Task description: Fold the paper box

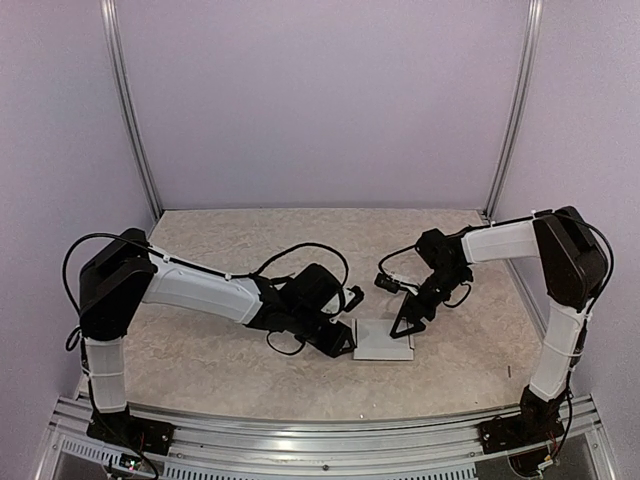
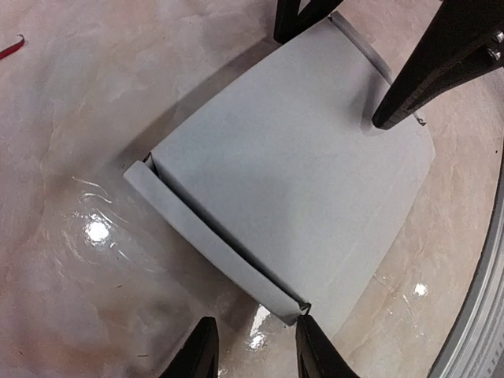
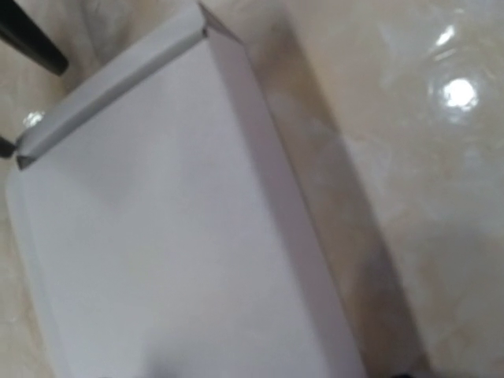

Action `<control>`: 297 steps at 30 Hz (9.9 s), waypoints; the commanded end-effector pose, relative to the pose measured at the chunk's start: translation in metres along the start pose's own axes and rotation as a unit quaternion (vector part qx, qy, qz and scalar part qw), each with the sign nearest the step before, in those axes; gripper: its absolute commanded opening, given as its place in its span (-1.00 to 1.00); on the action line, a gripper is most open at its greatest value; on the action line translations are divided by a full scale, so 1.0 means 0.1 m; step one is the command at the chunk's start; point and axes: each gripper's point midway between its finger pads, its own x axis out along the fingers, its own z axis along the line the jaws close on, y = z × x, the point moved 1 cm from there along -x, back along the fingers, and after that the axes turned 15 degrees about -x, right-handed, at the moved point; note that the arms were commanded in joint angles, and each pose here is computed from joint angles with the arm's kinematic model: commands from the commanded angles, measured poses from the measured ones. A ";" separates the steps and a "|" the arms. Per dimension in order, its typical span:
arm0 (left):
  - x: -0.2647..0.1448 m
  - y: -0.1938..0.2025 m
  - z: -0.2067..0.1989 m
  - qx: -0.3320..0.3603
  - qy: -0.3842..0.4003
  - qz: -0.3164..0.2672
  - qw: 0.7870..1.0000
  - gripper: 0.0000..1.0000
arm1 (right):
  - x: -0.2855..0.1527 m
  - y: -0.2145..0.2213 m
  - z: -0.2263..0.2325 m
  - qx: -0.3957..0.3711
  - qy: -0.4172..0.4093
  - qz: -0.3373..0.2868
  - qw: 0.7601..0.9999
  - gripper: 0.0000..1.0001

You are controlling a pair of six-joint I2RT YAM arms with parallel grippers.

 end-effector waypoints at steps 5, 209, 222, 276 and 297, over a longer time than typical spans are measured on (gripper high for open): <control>0.19 -0.17 0.10 0.028 -0.022 -0.004 0.999 -0.35 | -0.06 0.09 0.07 0.013 -0.007 0.017 1.000 0.50; -0.07 -0.31 0.29 -0.011 -0.006 0.041 0.999 -1.00 | 0.21 0.36 -0.05 -0.024 -0.014 0.024 0.999 -0.05; 0.29 -0.23 0.31 -0.013 0.013 0.065 0.998 -1.00 | 0.22 0.39 -0.02 -0.020 -0.021 0.026 0.999 -0.05; -0.91 0.07 0.36 -0.319 0.040 -0.109 0.941 -0.26 | 0.26 -0.15 1.15 -0.096 -0.202 0.024 0.974 0.99; -0.43 -0.24 0.51 -0.213 0.243 0.009 0.946 -0.20 | -0.21 0.03 0.87 -0.121 -0.046 0.017 0.992 0.99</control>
